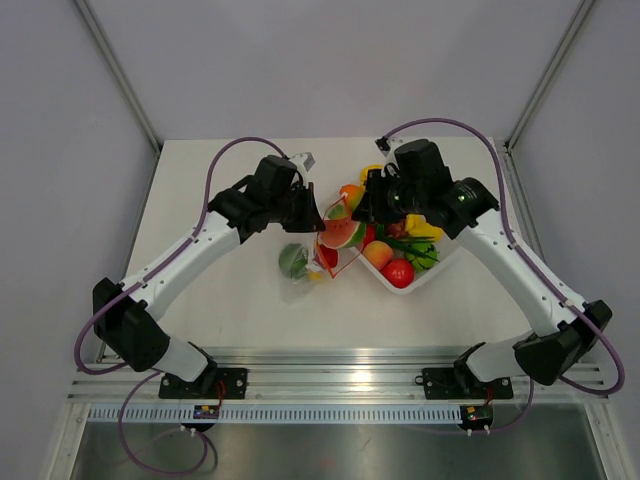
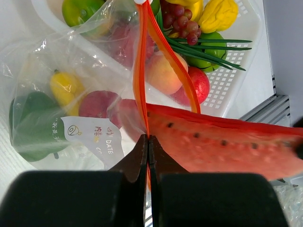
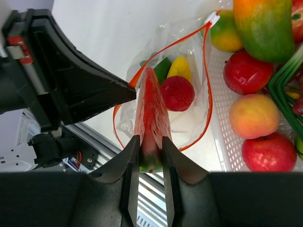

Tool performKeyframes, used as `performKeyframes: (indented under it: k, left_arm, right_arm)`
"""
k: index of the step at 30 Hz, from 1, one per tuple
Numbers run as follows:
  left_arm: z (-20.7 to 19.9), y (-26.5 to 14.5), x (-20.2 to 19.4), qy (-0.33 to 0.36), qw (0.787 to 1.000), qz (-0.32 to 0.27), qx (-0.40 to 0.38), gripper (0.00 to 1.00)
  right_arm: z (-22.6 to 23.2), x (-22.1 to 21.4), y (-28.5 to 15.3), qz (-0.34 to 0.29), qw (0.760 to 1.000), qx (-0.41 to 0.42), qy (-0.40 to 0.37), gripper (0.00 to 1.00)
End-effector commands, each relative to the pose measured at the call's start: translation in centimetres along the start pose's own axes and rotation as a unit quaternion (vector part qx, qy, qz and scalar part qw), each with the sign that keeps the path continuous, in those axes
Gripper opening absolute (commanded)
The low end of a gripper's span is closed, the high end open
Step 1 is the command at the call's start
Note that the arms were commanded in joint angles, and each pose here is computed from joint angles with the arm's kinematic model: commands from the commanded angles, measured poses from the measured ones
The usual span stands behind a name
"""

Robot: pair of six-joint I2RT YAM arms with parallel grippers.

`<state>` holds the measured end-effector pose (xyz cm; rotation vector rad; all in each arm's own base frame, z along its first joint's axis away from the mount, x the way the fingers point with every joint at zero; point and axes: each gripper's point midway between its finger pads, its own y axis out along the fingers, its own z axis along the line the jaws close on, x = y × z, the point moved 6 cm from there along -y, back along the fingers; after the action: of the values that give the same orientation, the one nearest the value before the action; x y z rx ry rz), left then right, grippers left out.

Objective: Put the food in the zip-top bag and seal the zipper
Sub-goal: Place the fake fruit in the zipper food storage bag, then pick up the fake fruit from the bin.

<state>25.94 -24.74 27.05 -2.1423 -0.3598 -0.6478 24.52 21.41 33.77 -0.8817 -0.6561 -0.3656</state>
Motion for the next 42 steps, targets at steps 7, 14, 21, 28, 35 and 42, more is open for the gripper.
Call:
performKeyframes:
  k: [7, 14, 21, 28, 35, 42]
  left_arm:
    - [-1.5, -2.3, 1.3, 0.024, 0.999, -0.039, -0.029, 0.0]
    - [-1.8, -2.4, 1.1, 0.02, 0.998, -0.039, -0.044, 0.0]
    - [-1.8, -2.5, 1.0, 0.019, 0.998, -0.039, -0.049, 0.0]
    - [-1.2, -2.0, 0.6, 0.007, 0.999, -0.039, -0.037, 0.0]
    - [-0.6, -2.3, 0.7, 0.002, 0.998, -0.045, -0.033, 0.0]
    - [-0.3, -2.1, 0.4, 0.0, 0.999, -0.043, -0.032, 0.0]
  right_arm:
    - [1.0, 0.7, 4.3, -0.011, 1.0, 0.018, 0.014, 0.0]
    - [1.3, 0.6, 7.8, -0.024, 0.996, 0.051, 0.068, 0.0]
    - [0.5, -3.0, 11.6, 0.056, 0.995, 0.035, 0.075, 0.4]
    - [-2.3, -1.8, 7.6, 0.0, 0.995, -0.096, 0.023, 0.71]
    - [-7.1, -1.5, 2.7, -0.064, 0.975, -0.208, 0.037, 0.61]
    - [-11.7, -4.9, 4.8, 0.004, 0.968, -0.236, 0.08, 0.73]
